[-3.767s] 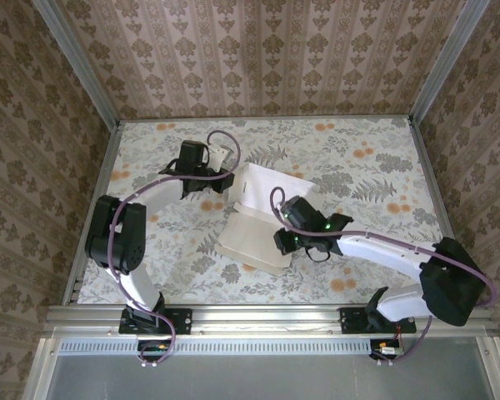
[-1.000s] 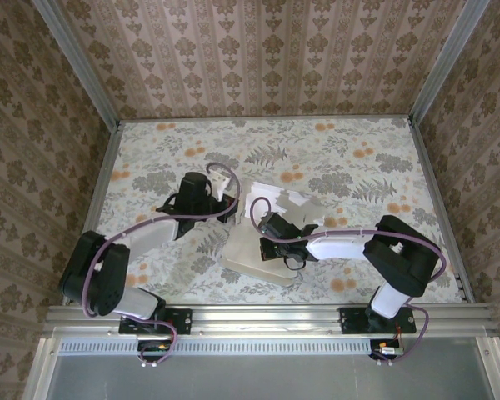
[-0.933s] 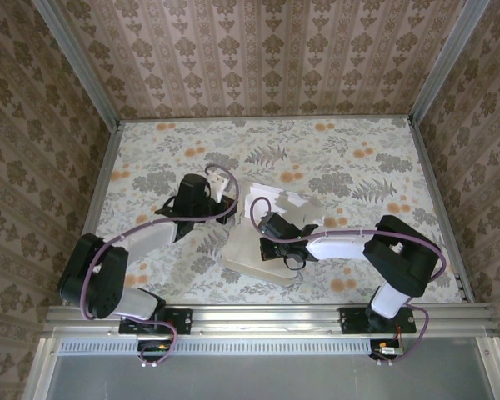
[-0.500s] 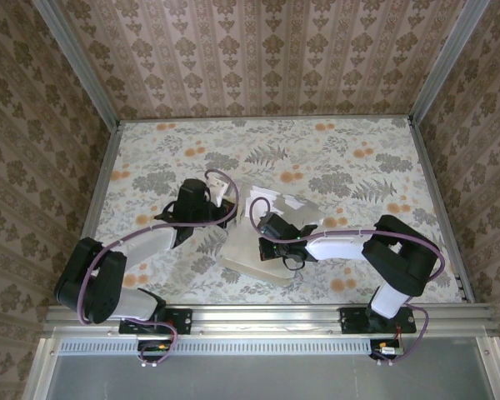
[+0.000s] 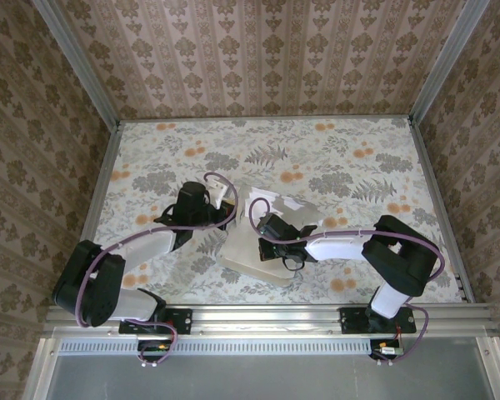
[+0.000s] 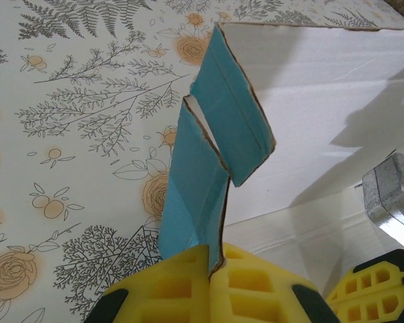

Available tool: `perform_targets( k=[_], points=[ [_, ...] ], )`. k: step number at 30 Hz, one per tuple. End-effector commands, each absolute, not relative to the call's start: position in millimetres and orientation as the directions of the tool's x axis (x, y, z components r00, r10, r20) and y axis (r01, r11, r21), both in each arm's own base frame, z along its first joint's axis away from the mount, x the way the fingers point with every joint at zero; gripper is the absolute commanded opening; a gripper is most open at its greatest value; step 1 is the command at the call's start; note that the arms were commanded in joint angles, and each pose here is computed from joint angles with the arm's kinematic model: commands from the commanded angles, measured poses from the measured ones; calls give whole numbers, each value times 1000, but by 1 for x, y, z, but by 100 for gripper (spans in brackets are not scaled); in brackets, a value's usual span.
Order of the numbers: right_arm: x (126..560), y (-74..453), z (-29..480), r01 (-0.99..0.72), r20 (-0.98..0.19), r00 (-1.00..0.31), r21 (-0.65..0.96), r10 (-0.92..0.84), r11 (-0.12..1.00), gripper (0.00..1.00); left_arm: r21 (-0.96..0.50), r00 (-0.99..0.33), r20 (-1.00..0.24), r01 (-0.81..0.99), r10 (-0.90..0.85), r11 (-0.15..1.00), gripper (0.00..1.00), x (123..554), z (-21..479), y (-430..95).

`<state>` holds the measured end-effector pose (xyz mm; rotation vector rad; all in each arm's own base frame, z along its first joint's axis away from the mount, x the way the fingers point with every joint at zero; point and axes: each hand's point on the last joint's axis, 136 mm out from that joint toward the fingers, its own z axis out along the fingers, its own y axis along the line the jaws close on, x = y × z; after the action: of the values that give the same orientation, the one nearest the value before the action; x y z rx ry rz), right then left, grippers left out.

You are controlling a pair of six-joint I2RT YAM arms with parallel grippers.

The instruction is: Fold the paper box

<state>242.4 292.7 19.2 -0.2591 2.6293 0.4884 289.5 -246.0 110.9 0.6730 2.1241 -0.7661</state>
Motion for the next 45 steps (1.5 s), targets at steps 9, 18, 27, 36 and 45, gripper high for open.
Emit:
perform_targets(
  k=[9, 18, 27, 36, 45],
  points=[
    [243, 294, 41, -300, -510, -852, 282, -123, 911, 0, -290, -670, -674, 627, 311, 723, 0, 260, 62, -225],
    [243, 313, 97, -401, -577, -805, 356, -139, 844, 0, -274, -643, -694, 652, 324, 707, 0, 256, 65, -231],
    [264, 296, 195, -474, -661, -740, 381, -124, 794, 3, -251, -623, -702, 670, 345, 698, 0, 253, 66, -233],
    [321, 275, 229, -492, -662, -743, 436, -103, 754, 16, -229, -610, -698, 686, 374, 691, 0, 256, 68, -235],
    [364, 296, 199, -495, -628, -769, 470, -117, 731, 20, -200, -602, -696, 687, 392, 699, 0, 263, 73, -233]
  ],
)
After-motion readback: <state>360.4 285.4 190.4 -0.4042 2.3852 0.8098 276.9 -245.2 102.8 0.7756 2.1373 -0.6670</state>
